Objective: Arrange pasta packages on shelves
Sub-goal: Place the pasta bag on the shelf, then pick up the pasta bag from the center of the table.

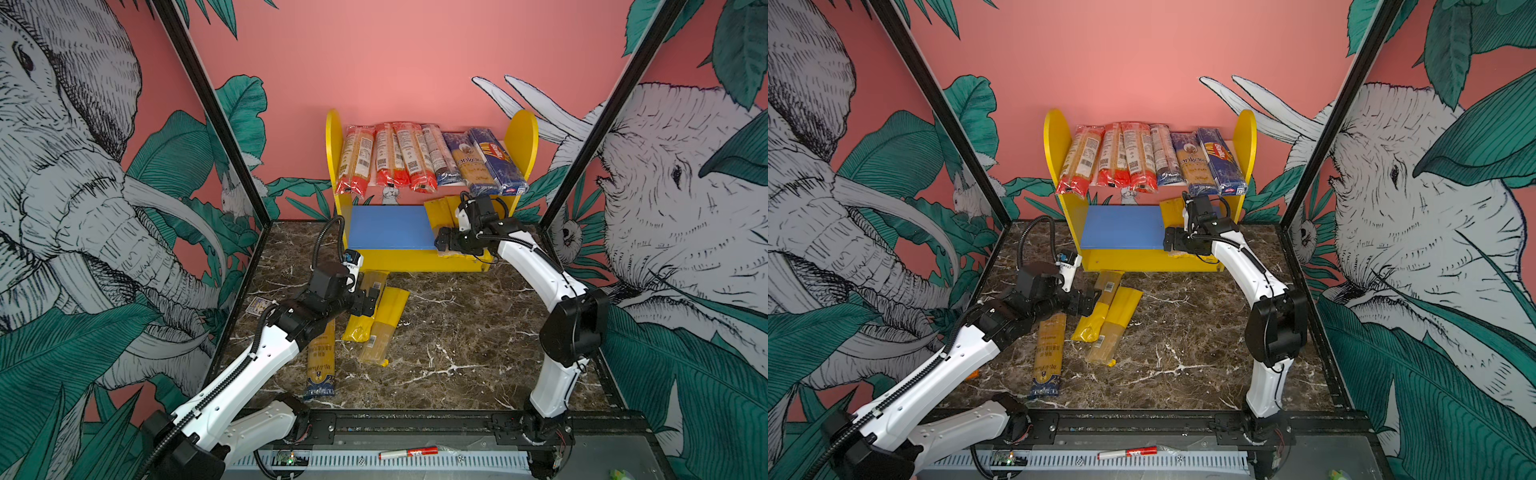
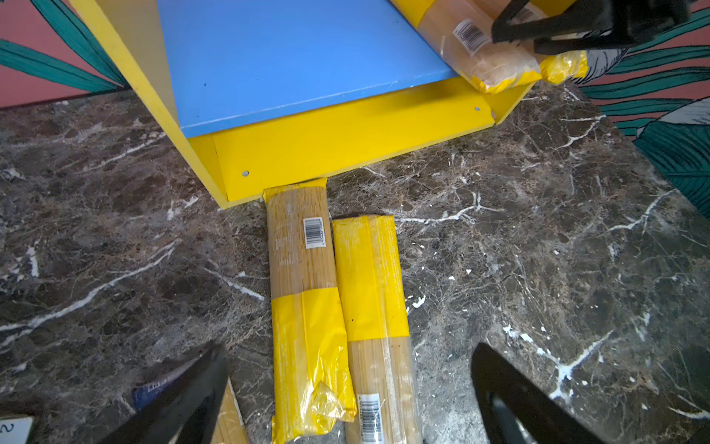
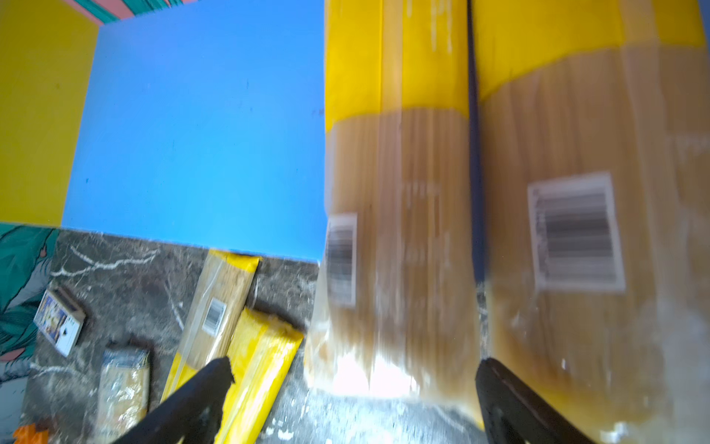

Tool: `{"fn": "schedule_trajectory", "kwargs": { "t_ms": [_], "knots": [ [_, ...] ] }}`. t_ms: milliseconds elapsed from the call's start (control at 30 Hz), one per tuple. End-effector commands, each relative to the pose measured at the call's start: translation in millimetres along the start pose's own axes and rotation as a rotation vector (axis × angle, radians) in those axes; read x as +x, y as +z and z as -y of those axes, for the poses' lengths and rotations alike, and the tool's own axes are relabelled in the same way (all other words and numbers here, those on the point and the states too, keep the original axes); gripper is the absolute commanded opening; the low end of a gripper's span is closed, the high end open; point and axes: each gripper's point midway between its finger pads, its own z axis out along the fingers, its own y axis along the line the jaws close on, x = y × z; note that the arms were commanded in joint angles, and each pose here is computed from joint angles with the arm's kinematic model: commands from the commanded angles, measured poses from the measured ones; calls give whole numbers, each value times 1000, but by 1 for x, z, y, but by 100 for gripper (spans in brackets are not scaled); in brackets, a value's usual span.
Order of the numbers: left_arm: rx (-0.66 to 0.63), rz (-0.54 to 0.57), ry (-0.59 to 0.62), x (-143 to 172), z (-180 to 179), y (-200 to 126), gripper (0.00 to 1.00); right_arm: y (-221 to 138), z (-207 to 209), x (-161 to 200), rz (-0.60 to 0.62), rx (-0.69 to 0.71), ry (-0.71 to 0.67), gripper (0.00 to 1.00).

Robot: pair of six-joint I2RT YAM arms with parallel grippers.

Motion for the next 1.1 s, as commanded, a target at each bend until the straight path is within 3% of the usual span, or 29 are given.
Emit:
{"fn": "schedule_trajectory", "kwargs": {
  "t_ms": [0,300,467,767,1067],
  "knots": [
    [-12,-34,-40,15,-3,2,99,-18,-22,0,51,-65,-2,98],
    [-9,-125,-126,59,-6,19,99,-22,-66,83,-100,-204,37,99],
    [-37,-198,-161,88,-12,33,99,-44,-95,117,-141,-298,49,99],
    [-71,-407,-169,136,-16,48,98,-54,-117,136,-184,-344,26,98],
    [-136,-489,-153,157,-26,66,99,-51,-127,123,-176,-355,-20,98]
  ]
}}
